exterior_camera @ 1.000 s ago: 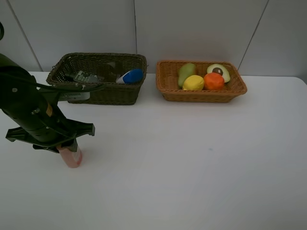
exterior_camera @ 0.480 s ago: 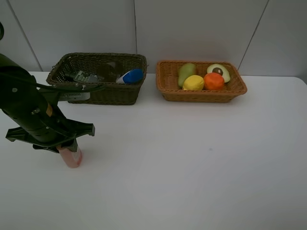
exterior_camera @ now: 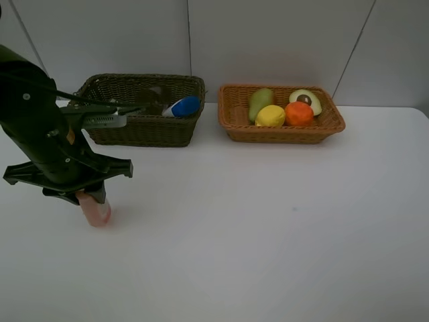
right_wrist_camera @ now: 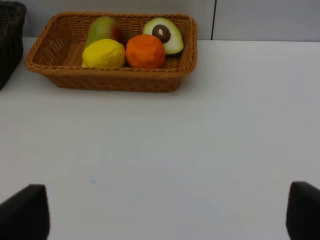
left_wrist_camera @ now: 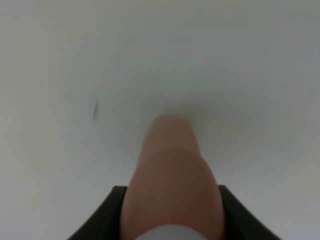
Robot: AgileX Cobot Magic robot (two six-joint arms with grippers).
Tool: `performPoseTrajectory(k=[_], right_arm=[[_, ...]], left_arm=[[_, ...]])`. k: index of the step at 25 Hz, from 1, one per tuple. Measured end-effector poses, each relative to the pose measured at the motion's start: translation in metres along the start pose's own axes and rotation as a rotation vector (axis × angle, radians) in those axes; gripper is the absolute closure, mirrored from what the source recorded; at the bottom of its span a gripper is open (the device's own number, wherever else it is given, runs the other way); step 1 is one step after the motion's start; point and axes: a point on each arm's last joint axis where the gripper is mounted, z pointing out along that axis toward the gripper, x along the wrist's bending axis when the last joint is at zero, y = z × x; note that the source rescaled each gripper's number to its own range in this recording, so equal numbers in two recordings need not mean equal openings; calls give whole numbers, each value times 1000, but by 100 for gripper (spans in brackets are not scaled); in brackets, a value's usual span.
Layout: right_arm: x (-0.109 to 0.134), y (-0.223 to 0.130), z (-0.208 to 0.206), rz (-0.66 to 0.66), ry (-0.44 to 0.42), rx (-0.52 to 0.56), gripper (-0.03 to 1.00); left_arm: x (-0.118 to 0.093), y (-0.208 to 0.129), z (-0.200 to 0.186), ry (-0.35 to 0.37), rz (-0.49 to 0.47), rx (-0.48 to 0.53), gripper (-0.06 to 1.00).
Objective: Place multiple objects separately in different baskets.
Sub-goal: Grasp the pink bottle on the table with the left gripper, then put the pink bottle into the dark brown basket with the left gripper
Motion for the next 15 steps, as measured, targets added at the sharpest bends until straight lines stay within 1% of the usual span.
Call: performPoseTrajectory(k=[3, 7, 10, 15], right_arm=[[0, 0, 0, 0, 0, 0, -3], [0, 0, 0, 0, 0, 0, -3], [0, 0, 0, 1, 1, 0, -3], [0, 0, 0, 1, 1, 0, -3]], left_arm=[[-5, 9, -15, 17, 9, 9, 52], [-13, 22, -35, 19, 19, -2, 52], [-19, 35, -52, 17, 32, -51, 52], [-25, 57, -81, 31, 73, -178, 52]])
